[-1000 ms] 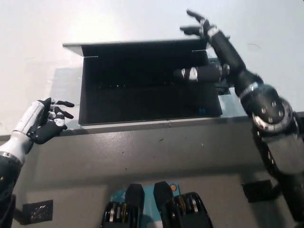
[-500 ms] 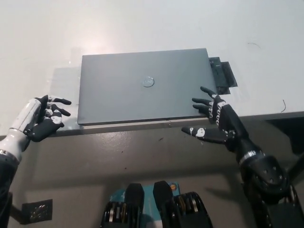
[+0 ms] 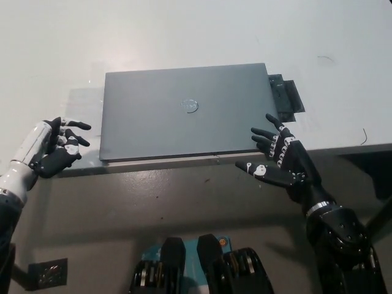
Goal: The robot uses its right hand to push down on the lid of a laptop kept in the middle of the desk to close it
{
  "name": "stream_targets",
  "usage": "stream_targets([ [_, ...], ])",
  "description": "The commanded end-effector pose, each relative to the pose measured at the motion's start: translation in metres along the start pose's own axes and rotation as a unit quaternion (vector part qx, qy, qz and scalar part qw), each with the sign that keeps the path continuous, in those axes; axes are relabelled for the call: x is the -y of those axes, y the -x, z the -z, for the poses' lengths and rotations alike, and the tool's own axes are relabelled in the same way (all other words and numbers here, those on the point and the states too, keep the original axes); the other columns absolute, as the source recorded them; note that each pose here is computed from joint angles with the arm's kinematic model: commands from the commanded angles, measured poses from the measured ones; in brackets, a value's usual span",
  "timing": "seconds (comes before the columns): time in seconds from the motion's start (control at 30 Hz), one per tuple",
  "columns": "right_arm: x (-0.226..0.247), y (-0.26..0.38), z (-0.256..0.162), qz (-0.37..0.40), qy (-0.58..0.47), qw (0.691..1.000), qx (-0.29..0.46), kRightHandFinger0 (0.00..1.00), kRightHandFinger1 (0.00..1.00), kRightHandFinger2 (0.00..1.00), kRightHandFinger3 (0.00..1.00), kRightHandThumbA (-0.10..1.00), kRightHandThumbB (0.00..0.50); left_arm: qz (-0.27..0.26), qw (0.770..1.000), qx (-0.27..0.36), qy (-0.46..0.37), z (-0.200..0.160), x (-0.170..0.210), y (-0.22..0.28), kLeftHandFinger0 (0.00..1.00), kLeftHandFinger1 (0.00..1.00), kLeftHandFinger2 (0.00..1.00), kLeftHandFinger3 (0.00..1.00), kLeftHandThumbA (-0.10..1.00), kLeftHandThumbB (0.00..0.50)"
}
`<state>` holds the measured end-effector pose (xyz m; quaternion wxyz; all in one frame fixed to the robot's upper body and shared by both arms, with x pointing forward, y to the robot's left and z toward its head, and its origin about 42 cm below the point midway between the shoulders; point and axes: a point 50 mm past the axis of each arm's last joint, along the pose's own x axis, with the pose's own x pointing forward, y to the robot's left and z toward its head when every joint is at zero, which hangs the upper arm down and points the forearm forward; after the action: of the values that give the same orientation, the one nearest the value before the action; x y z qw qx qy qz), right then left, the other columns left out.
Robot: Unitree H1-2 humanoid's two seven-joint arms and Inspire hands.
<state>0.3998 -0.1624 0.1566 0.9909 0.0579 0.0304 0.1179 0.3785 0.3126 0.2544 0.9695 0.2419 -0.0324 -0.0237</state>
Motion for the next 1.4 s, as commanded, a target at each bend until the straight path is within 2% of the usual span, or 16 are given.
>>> stream_targets([
  [0.0,0.003,0.001,0.011,0.001,-0.004,0.999,-0.041,0.92,0.86,0.83,1.0,1.0,0.301,-0.017,0.999,0.02,-0.022,-0.014,-0.018,-0.004,0.31,0.36,0.46,0.58,-0.1,0.007],
  [0.1,0.005,0.0,0.0,0.004,-0.006,0.999,-0.032,0.89,0.83,0.82,1.0,1.0,0.318,-0.017,0.999,0.021,-0.022,-0.012,-0.018,-0.002,0.3,0.36,0.46,0.57,-0.1,0.004],
  [0.17,0.005,0.001,-0.011,-0.003,-0.004,1.0,-0.014,0.91,0.83,0.81,0.99,1.0,0.288,-0.017,0.999,0.021,-0.023,-0.012,-0.019,-0.001,0.3,0.36,0.46,0.57,-0.1,0.007],
  [0.23,0.007,0.003,-0.028,-0.012,-0.003,1.0,0.016,0.89,0.82,0.82,0.98,1.0,0.322,-0.016,0.999,0.021,-0.021,-0.012,-0.019,-0.001,0.3,0.36,0.46,0.57,-0.1,0.006],
  [0.3,0.008,0.007,-0.043,-0.02,-0.006,0.999,0.043,0.88,0.81,0.81,0.97,1.0,0.333,-0.017,1.0,0.018,-0.02,-0.012,-0.019,-0.001,0.29,0.35,0.45,0.57,-0.1,0.009],
  [0.37,0.009,0.018,-0.064,-0.03,0.0,0.997,0.072,0.91,0.83,0.82,0.99,1.0,0.334,-0.017,0.999,0.018,-0.021,-0.011,-0.019,0.0,0.29,0.35,0.45,0.57,-0.1,0.005],
  [0.4,0.01,0.022,-0.071,-0.032,0.001,0.996,0.083,0.91,0.83,0.82,0.99,1.0,0.356,-0.018,0.999,0.017,-0.021,-0.01,-0.019,0.0,0.29,0.35,0.45,0.57,-0.1,0.009],
  [0.53,0.016,0.045,-0.096,-0.04,0.001,0.991,0.125,0.93,0.84,0.81,0.97,1.0,0.381,-0.021,0.999,0.012,-0.022,-0.01,-0.019,0.0,0.29,0.35,0.46,0.58,-0.1,0.009],
  [0.6,0.02,0.057,-0.1,-0.032,0.007,0.99,0.135,0.91,0.84,0.82,0.97,1.0,0.353,-0.021,1.0,0.009,-0.019,-0.009,-0.02,0.002,0.28,0.35,0.45,0.59,-0.1,0.011],
  [0.67,0.028,0.071,-0.1,-0.025,0.003,0.99,0.138,0.95,0.87,0.83,0.98,1.0,0.32,-0.021,1.0,0.013,-0.017,-0.008,-0.021,0.002,0.27,0.34,0.44,0.58,-0.1,0.01],
  [0.77,0.037,0.083,-0.098,-0.008,0.005,0.991,0.135,0.99,0.88,0.84,1.0,1.0,0.317,-0.023,0.999,0.015,-0.016,-0.007,-0.02,0.003,0.25,0.33,0.43,0.57,-0.1,0.017],
  [0.87,0.051,0.093,-0.09,0.014,-0.002,0.991,0.133,0.98,0.87,0.84,1.0,1.0,0.336,-0.023,1.0,0.011,-0.017,-0.008,-0.02,0.001,0.22,0.32,0.43,0.58,-0.1,0.012],
  [1.0,0.068,0.107,-0.074,0.053,-0.01,0.992,0.115,0.95,0.86,0.83,0.98,1.0,0.364,-0.024,0.999,0.013,-0.016,-0.007,-0.02,0.003,0.27,0.33,0.44,0.57,-0.1,0.008],
  [1.2,0.096,0.131,-0.038,0.104,-0.032,0.99,0.091,0.92,0.87,0.87,1.0,1.0,0.352,-0.025,1.0,0.012,-0.013,-0.006,-0.02,0.002,0.24,0.32,0.45,0.58,-0.1,0.013],
  [1.27,0.1,0.134,-0.03,0.112,-0.031,0.989,0.086,0.91,0.87,0.87,1.0,1.0,0.348,-0.026,1.0,0.01,-0.009,-0.004,-0.019,0.003,0.28,0.35,0.46,0.59,-0.1,0.009],
  [1.37,0.106,0.137,-0.025,0.121,-0.027,0.989,0.084,0.94,0.89,0.88,1.0,1.0,0.363,-0.028,1.0,0.008,-0.008,-0.002,-0.018,0.004,0.29,0.35,0.46,0.58,-0.1,0.013],
])
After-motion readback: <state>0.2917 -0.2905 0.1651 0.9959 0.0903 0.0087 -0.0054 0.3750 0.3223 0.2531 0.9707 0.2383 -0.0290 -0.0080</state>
